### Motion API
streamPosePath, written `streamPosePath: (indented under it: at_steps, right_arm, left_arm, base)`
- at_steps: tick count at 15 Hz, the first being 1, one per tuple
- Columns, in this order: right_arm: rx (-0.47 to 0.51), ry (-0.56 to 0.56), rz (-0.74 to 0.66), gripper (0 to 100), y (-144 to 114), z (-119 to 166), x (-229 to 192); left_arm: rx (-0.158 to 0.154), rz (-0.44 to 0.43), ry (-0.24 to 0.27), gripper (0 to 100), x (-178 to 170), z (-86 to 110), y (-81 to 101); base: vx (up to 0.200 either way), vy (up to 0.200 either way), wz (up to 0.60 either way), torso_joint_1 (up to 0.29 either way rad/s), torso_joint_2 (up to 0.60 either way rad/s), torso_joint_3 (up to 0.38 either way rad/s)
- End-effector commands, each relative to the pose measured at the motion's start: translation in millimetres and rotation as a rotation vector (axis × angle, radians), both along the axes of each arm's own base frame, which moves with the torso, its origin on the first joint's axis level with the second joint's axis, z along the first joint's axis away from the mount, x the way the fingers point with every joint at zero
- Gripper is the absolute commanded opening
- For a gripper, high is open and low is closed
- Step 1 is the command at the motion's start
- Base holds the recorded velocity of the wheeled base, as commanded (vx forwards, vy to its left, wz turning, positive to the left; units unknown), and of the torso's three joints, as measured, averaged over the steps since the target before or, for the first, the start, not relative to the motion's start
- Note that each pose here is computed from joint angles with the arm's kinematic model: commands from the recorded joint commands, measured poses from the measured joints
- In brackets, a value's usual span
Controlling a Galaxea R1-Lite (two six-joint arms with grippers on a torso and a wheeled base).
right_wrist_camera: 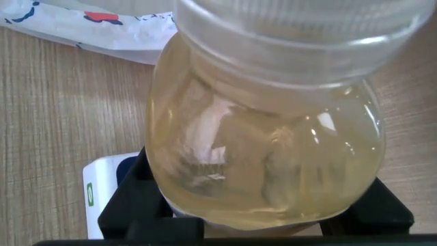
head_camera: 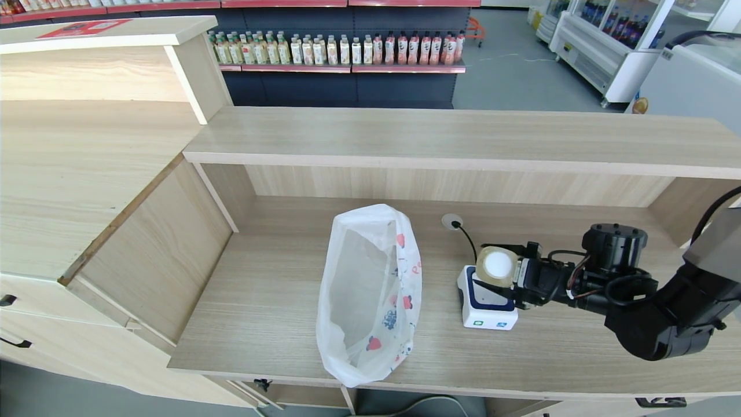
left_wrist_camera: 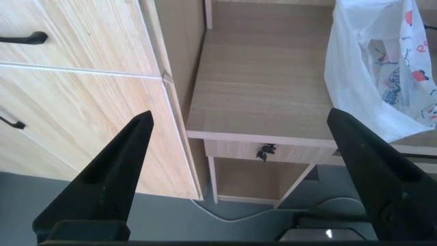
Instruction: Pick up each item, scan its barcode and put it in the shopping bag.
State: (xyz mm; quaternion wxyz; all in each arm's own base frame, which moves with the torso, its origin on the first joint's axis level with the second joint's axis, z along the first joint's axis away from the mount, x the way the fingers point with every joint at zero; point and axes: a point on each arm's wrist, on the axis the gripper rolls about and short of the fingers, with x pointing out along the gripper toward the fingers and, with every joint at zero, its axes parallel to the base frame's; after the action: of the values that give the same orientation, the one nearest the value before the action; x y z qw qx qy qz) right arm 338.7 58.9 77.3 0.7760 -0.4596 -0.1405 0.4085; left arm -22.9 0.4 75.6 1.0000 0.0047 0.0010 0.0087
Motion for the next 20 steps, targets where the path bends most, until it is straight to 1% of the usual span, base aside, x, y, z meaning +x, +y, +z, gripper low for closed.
streamPosePath:
  at_steps: [1, 3, 9, 10, 12, 13, 14, 15, 16, 18, 19, 20]
  right_arm:
    - [-0.008, 0.011, 0.006, 0, 1.7, -7.4, 2.3]
    - [-0.029, -0.012, 0.008, 0, 1.2, -8.0, 2.5]
    - [-0.039, -0.022, 0.011, 0, 1.4, -9.9, 4.3]
    - [-0.038, -0.024, 0.011, 0, 1.4, -8.9, 4.1]
    - [-0.019, -0.040, 0.005, 0, 0.7, 1.9, 3.3]
    - [0.094, -0.023, -0.041, 0, -7.4, 36.4, -1.7]
    - [0.199, 0.019, -0.081, 0, -16.3, 64.2, -13.2]
    - [0.285, 0.046, -0.129, 0, -21.9, 90.5, -26.6]
    - [0.358, 0.048, -0.161, 0, -23.8, 120.6, -44.0]
    - [0.419, 0.108, -0.177, 0, -26.6, 148.5, -78.7]
    - [0.431, 0.135, -0.185, 0, -27.1, 150.0, -85.3]
    - [0.557, 0.265, -0.268, 0, -28.5, 154.9, -100.4]
  left_arm:
    - [0.000, 0.001, 0.000, 100, 0.0, 0.0, 0.0]
    - [0.000, 0.001, 0.000, 100, 0.0, 0.0, 0.0]
    - [0.000, 0.001, 0.000, 100, 0.0, 0.0, 0.0]
    - [0.000, 0.001, 0.000, 100, 0.0, 0.0, 0.0]
    - [0.000, 0.001, 0.000, 100, 0.0, 0.0, 0.0]
    - [0.000, 0.001, 0.000, 100, 0.0, 0.0, 0.0]
    - [0.000, 0.001, 0.000, 100, 0.0, 0.0, 0.0]
    - [0.000, 0.001, 0.000, 100, 0.0, 0.0, 0.0]
    - [0.000, 0.001, 0.001, 100, 0.1, 0.0, 0.0]
    - [0.000, 0.001, 0.000, 100, 0.0, 0.0, 0.0]
    - [0.000, 0.001, 0.000, 100, 0.0, 0.0, 0.0]
    - [0.000, 0.001, 0.000, 100, 0.0, 0.0, 0.0]
  base:
    - [0.000, 0.000, 0.00, 0.000, 0.00, 0.000]
    - [0.000, 0.000, 0.00, 0.000, 0.00, 0.000]
    - [0.000, 0.000, 0.00, 0.000, 0.00, 0.000]
    - [0.000, 0.000, 0.00, 0.000, 0.00, 0.000]
    - [0.000, 0.000, 0.00, 0.000, 0.00, 0.000]
    - [0.000, 0.000, 0.00, 0.000, 0.00, 0.000]
    - [0.000, 0.000, 0.00, 0.000, 0.00, 0.000]
    - [0.000, 0.000, 0.00, 0.000, 0.00, 0.000]
    - [0.000, 0.000, 0.00, 0.000, 0.00, 0.000]
    - [0.000, 0.000, 0.00, 0.000, 0.00, 0.000]
    - [0.000, 0.000, 0.00, 0.000, 0.00, 0.000]
    - [0.000, 0.000, 0.00, 0.000, 0.00, 0.000]
